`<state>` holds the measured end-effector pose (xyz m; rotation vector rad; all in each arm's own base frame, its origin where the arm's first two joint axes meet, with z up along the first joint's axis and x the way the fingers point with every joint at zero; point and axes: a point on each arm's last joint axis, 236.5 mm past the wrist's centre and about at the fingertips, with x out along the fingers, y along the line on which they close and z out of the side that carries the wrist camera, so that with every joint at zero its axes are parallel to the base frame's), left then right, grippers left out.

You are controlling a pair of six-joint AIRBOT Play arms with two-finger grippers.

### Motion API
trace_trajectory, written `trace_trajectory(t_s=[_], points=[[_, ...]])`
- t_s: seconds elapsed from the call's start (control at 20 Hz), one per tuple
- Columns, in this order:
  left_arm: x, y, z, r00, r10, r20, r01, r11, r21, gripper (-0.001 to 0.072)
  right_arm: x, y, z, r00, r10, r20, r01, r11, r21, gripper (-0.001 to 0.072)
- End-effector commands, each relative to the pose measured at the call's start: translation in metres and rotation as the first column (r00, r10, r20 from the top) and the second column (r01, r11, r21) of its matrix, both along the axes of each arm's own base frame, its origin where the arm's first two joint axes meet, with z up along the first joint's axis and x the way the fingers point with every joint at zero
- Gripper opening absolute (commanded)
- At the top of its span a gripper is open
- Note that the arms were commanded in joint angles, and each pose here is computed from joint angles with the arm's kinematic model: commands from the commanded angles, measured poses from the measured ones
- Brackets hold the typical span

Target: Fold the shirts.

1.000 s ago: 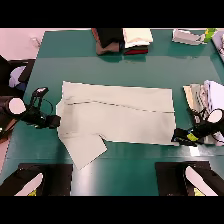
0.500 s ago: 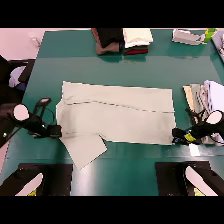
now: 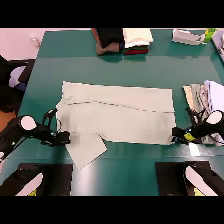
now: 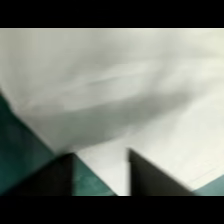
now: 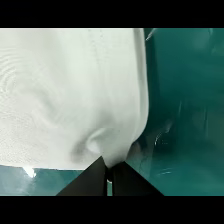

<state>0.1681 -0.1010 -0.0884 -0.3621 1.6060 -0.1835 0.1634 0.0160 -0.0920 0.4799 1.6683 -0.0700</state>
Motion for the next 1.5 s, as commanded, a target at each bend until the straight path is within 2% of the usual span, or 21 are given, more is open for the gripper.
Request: trace_trajectory(t_s=[0.0,0.05,0.25,0.55,0.75,0.95,1.15,1.3,1.45], points=[[0.004,-0.004,0.001,1.0,-0.014,0.026,0.015,1.0,-0.018,0.0074,0.001,-0.001,0.001,1.0,0.002,0.002,-0.002,1.0,-0.003,0.0016],[0.004,-0.004,0.004,0.999,-0.045,0.031,0.046,0.999,-0.02,0.0025,0.003,-0.001,0.003,1.0,0.004,0.006,-0.004,1.0,-0.004,0.0016],[0.001,0.009,0.022,0.991,-0.13,0.002,0.13,0.991,0.037,0.0024,0.005,-0.01,0.026,0.999,0.047,-0.006,-0.047,0.999,-0.028,0.0015],[-0.026,0.01,0.039,0.963,-0.252,-0.094,0.254,0.967,0.006,0.0023,-0.01,-0.031,0.068,0.992,0.095,0.083,-0.08,0.983,-0.165,0.0015],[0.044,0.003,0.082,0.962,-0.221,0.16,0.216,0.975,0.047,0.0023,0.004,-0.035,0.088,0.976,0.096,0.195,-0.056,0.978,-0.202,0.0014],[0.122,0.011,0.132,0.879,-0.184,0.44,0.141,0.982,0.128,0.0023,0.058,-0.047,0.114,0.955,0.092,0.281,-0.029,0.975,-0.219,0.0013],[0.189,0.011,0.142,0.818,-0.191,0.542,0.118,0.979,0.166,0.0024,0.128,-0.044,0.117,0.941,0.068,0.33,-0.018,0.988,-0.152,0.0013],[0.237,0.009,0.127,0.805,-0.174,0.567,0.091,0.981,0.171,0.0025,0.176,-0.033,0.107,0.934,0.123,0.334,-0.074,0.985,-0.157,0.0014],[0.271,0.008,0.101,0.798,-0.208,0.565,0.113,0.974,0.197,0.0026,0.219,-0.02,0.091,0.932,0.136,0.336,-0.089,0.985,-0.151,0.0013]])
